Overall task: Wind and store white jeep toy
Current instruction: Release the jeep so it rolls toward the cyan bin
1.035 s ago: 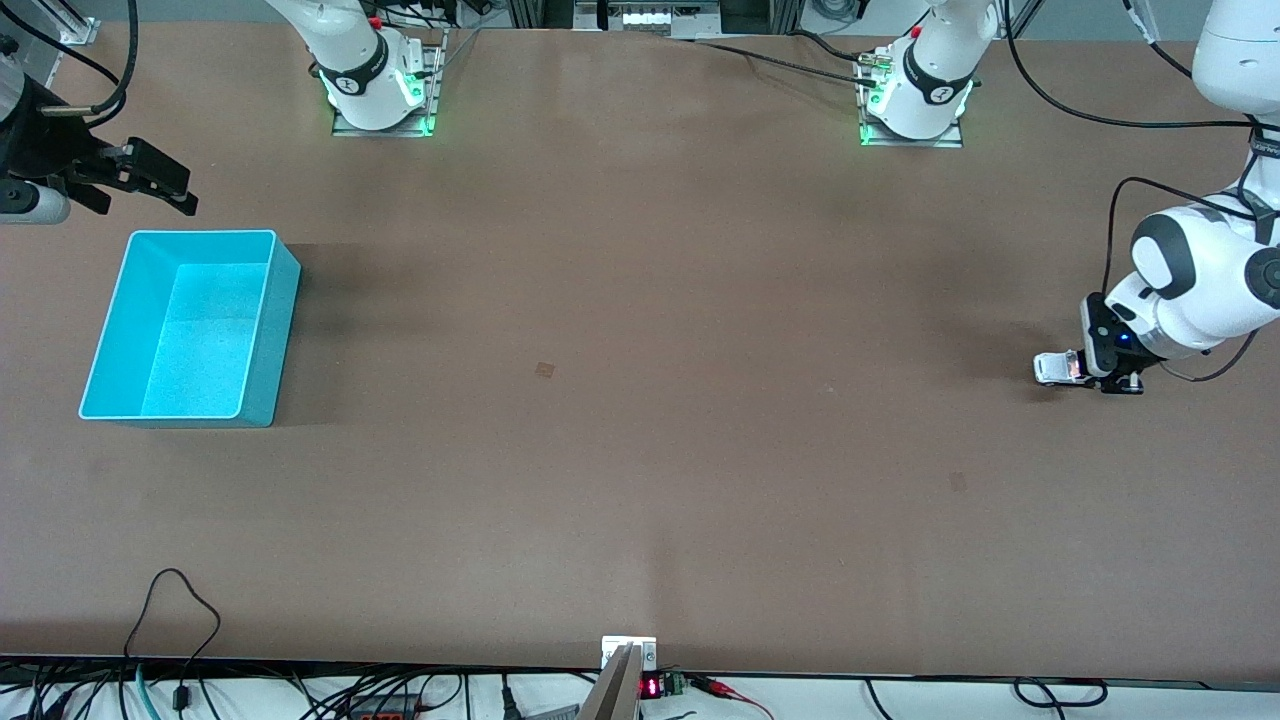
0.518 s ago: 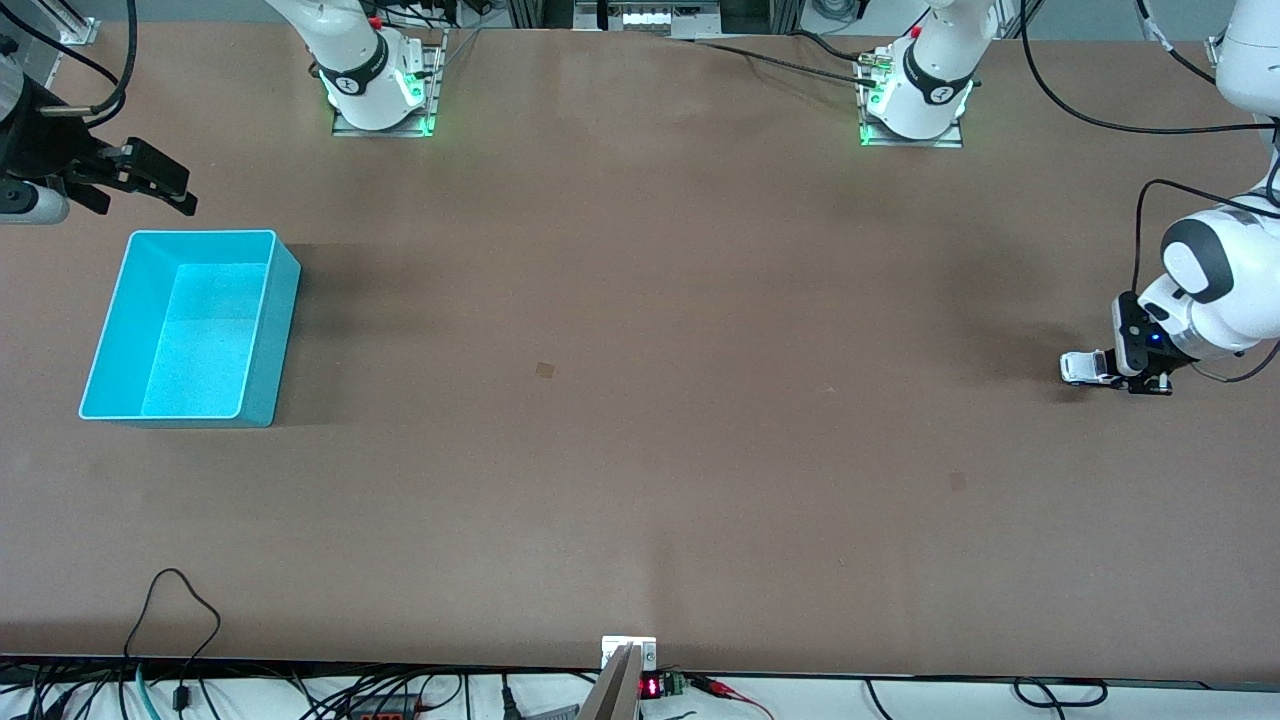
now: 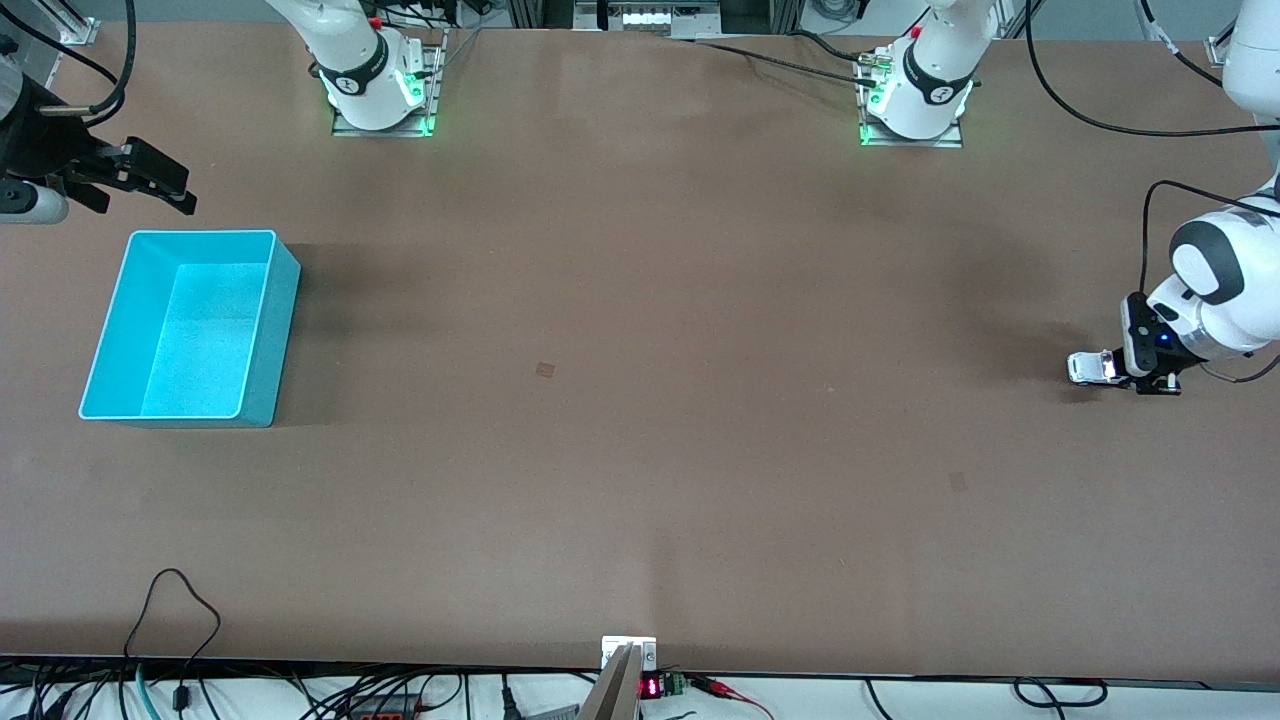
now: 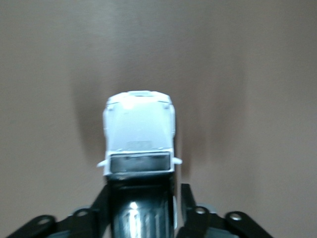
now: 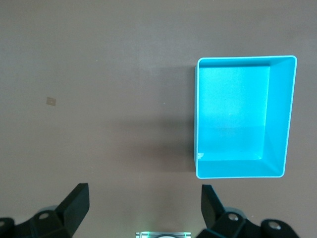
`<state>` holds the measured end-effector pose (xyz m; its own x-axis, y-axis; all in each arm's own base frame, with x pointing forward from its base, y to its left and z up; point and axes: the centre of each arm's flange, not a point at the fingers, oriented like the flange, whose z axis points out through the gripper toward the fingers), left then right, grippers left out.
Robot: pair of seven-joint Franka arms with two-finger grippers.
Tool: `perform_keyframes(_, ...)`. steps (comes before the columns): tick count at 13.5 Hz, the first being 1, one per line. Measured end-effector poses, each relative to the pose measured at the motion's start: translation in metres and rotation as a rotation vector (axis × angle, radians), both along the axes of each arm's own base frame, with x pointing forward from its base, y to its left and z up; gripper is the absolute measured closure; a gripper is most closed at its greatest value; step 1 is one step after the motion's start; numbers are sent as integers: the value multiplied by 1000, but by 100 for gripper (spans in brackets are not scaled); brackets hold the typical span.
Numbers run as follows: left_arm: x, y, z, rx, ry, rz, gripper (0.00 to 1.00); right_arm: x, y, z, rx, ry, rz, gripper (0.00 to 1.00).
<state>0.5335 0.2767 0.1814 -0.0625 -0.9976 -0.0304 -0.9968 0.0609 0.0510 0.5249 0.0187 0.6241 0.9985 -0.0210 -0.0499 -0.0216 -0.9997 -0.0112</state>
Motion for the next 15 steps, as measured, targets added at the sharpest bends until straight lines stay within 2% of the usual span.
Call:
perform_keyframes(2, 3, 1, -5, -21, 45, -2, 14, 0, 0, 0, 0, 0, 0, 0)
perform_keyframes(4, 15, -2, 7, -42, 82, -11, 0, 0, 0, 0, 0, 0, 0, 0)
perform_keyframes(10, 46, -22, 72, -63, 167, 42, 0, 0, 0, 0, 0, 0, -1, 0)
perform_keyframes(15, 62, -49, 129, -45, 306, 260, 0, 1, -6, 1, 1, -11, -12, 0)
